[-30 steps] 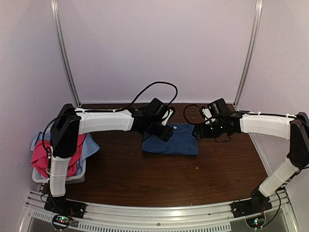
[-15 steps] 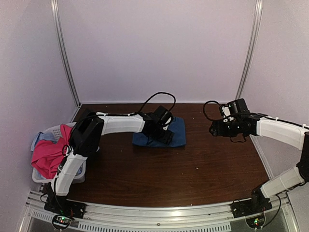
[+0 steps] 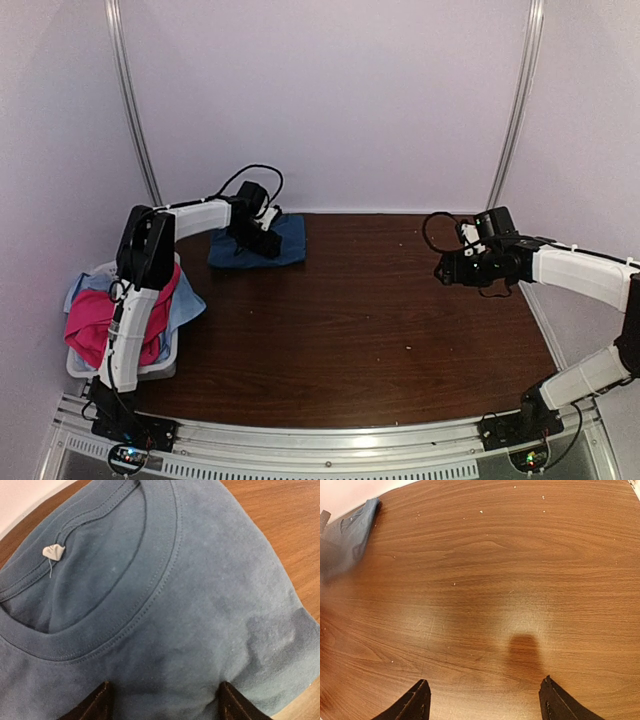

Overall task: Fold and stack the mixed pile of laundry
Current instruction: Move the square folded T-shirt to the corner of the board.

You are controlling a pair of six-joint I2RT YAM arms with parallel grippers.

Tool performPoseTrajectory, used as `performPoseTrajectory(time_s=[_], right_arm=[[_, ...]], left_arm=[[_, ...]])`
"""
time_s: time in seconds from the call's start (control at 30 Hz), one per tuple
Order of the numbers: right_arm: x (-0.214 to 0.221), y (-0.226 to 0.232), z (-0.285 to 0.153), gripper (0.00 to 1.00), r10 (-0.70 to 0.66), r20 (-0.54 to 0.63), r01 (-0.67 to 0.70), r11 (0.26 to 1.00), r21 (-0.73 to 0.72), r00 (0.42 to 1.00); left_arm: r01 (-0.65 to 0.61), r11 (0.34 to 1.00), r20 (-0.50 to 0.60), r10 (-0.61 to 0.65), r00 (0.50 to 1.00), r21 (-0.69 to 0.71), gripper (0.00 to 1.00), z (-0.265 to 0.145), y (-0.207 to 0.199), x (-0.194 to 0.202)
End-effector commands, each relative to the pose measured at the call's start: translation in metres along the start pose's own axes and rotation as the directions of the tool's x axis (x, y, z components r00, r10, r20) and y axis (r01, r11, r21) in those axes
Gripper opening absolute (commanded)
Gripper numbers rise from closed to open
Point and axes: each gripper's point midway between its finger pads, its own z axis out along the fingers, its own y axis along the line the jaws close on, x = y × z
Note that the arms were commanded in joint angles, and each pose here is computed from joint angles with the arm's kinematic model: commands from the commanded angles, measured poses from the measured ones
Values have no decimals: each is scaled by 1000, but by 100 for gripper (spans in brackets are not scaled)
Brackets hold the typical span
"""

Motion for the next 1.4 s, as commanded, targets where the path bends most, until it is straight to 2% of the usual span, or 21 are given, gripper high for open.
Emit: performPoseTrajectory(time_s=[0.0,0.03,0.1,0.17,0.27,0.4,0.5,0.67,0.83,0.87,0.93,0.97,1.13,1.37], right_arm=[[-4,1,-2,75,-13,12,13,1000,-16,1000],[-4,1,-1,75,-13,9,13,1000,-18,1000],[-4,3,-1,75,-13,5,13,1000,-27,1000],[-4,4,-2,75,-13,5,13,999,-34,1000],[-5,6,-4,75,-12,13,12,999,-47,1000],[-7,10,-6,75,-9,20,10,998,-64,1000],[-9,13,-9,75,-7,28,9,997,-78,1000],[-11,12,-13,78,-41,52,45,996,-77,998],[-19,-4,-13,83,-81,60,81,997,3,995],[-23,-7,-15,86,-84,71,83,996,19,994],[-34,-14,-22,98,-84,113,78,995,56,990],[-39,-19,-26,100,-79,139,69,995,72,987],[-59,-36,-44,100,-25,232,10,998,65,972],[-51,-43,-40,100,-9,191,-4,997,71,982]], left_arm=[[-75,996,-222,82,972,40,71,25,37,62],[-64,997,-203,72,976,45,70,22,43,55],[-123,992,-166,126,978,29,70,13,51,41],[-194,981,-163,191,968,0,71,8,58,34],[-241,967,-163,225,960,-85,73,-6,75,20],[-165,976,-55,158,986,-145,77,-40,78,-9],[-101,987,37,107,994,-128,78,-71,64,-27],[-18,986,27,23,999,-164,78,-100,42,-7],[78,991,-22,-81,996,-106,77,-89,26,40],[89,991,-39,-93,995,-97,77,-83,23,49],[100,991,-74,-107,992,-90,77,-73,18,68],[103,991,-86,-110,990,-87,77,-69,15,75],[132,987,-104,-142,984,-95,77,-46,15,86],[164,974,-108,-182,977,-158,78,-11,27,75]])
